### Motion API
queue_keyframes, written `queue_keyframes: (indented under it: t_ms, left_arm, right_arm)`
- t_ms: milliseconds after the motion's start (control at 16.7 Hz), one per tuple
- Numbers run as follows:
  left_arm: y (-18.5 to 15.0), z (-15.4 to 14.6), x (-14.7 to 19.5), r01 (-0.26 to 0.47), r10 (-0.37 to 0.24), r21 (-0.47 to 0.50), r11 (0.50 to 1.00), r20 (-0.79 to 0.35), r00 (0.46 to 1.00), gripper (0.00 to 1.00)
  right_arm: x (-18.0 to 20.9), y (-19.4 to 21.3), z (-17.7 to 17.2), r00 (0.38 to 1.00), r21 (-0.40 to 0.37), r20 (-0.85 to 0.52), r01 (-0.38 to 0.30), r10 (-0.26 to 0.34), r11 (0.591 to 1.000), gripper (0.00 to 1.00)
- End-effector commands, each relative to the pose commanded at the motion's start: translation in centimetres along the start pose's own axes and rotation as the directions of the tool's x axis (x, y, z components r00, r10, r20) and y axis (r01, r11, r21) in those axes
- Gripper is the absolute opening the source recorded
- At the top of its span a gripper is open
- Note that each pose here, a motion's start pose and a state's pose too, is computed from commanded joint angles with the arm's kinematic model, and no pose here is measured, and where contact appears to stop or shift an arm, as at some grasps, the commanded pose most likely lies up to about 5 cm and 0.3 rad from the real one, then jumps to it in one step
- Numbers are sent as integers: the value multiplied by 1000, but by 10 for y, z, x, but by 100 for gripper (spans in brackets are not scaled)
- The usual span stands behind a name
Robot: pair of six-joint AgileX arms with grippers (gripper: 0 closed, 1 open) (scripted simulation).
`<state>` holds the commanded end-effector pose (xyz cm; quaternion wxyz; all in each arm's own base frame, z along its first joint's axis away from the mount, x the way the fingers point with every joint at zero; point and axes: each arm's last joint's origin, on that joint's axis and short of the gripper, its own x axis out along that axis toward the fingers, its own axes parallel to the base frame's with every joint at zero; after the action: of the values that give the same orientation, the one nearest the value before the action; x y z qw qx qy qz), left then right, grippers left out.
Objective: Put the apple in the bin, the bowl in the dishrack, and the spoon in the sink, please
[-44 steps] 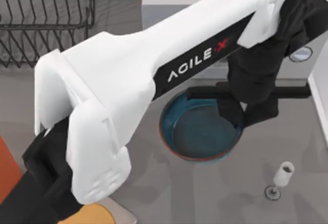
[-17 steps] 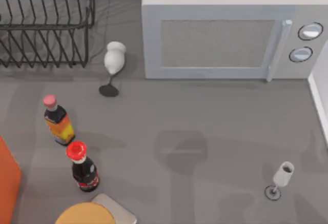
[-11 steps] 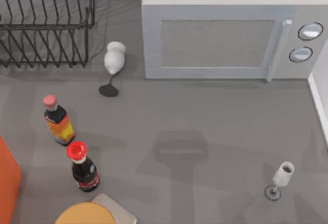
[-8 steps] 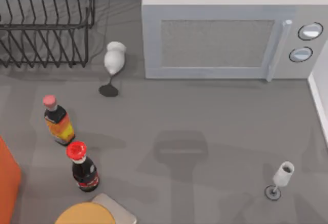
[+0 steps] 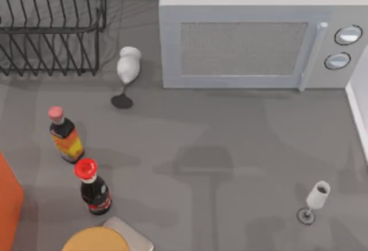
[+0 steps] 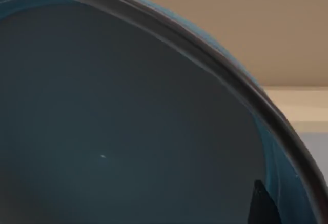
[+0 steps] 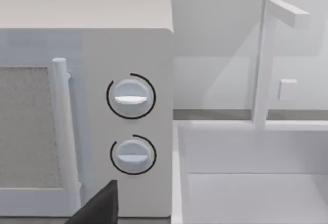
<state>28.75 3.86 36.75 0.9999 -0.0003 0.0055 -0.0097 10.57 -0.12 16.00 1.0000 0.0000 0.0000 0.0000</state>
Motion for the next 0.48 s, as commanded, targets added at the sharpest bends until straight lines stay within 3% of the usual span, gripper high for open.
queue_keyframes:
  t_ms: [240, 480]
  left_arm:
    - [0, -58, 60, -2, 2, 0, 1000, 39, 999, 0]
    - [-7, -120, 90, 0, 0, 1, 1000, 35, 999, 0]
  right_arm:
    - [0, 0, 0, 1000, 0, 0, 0, 0, 1000, 100]
    - [0, 0, 0, 1000, 0, 0, 0, 0, 1000, 100]
